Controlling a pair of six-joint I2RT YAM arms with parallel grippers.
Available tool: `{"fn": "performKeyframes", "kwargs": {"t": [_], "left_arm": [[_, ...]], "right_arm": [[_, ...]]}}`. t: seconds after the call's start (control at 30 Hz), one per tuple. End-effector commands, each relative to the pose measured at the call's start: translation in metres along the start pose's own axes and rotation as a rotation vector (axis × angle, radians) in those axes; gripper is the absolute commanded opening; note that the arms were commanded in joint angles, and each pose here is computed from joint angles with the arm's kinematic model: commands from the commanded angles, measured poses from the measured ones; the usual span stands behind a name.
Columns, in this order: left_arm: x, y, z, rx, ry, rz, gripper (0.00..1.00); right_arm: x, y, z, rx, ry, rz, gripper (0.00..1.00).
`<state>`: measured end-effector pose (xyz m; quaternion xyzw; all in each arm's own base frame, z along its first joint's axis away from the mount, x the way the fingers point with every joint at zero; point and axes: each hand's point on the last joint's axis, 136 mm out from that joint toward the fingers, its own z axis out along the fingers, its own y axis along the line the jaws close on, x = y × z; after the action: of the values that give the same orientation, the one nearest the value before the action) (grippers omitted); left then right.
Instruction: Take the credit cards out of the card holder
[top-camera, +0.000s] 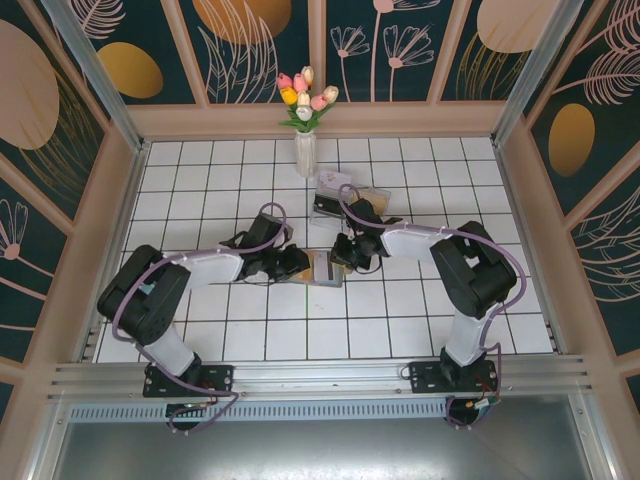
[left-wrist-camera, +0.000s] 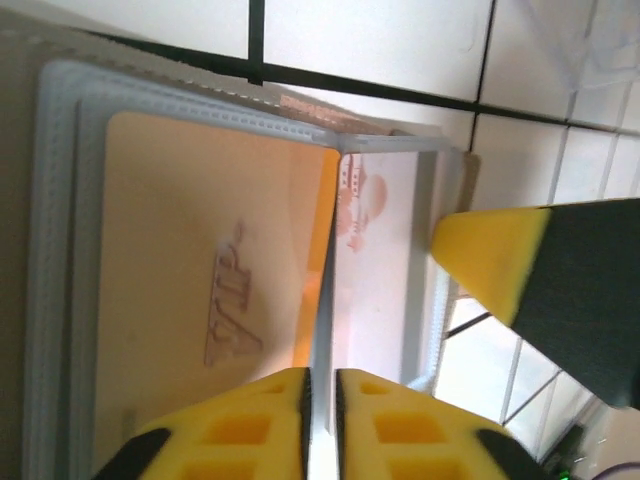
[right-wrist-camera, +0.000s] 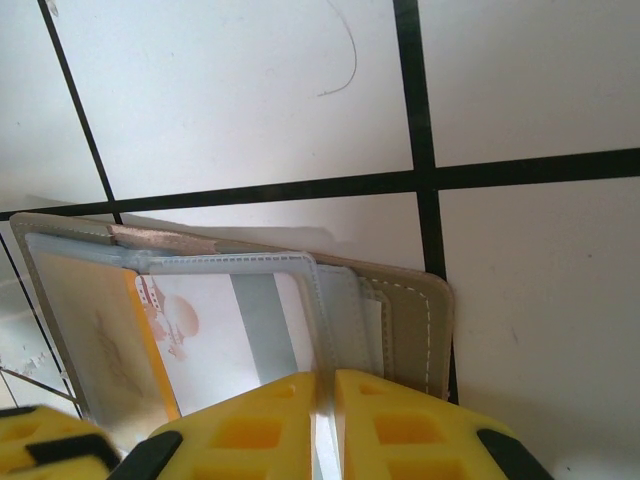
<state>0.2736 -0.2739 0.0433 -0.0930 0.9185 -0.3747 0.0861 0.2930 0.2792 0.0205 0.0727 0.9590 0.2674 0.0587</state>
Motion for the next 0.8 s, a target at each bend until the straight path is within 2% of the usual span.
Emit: {"fn": "performKeyframes", "kwargs": {"t": [0.0,0.13,0.27,0.4,0.77], "left_arm": [[-0.003,-0.019,-0.008,0.090,-0.091,-0.088,0.23],[-0.001,-0.027,-0.015,0.147,-0.152,-0.149,0.28],[0.006,-0.034,-0.015,0.202,-0.153,-0.187,0.26],[0.010,-0.028,-0.008,0.181,-0.139,-0.219,0.23],[0.021,-0.009,0.017,0.115,-0.071,-0.279,0.24]], "right_arm": [[0.018,-0.038,0.019,0.114,0.057,0.030,0.16],[0.020,-0.039,0.019,0.116,0.060,0.034,0.16],[0.022,-0.041,0.018,0.117,0.062,0.036,0.16],[0.024,-0.043,0.018,0.118,0.065,0.038,0.16],[0.025,-0.042,0.019,0.111,0.070,0.032,0.16]]}}
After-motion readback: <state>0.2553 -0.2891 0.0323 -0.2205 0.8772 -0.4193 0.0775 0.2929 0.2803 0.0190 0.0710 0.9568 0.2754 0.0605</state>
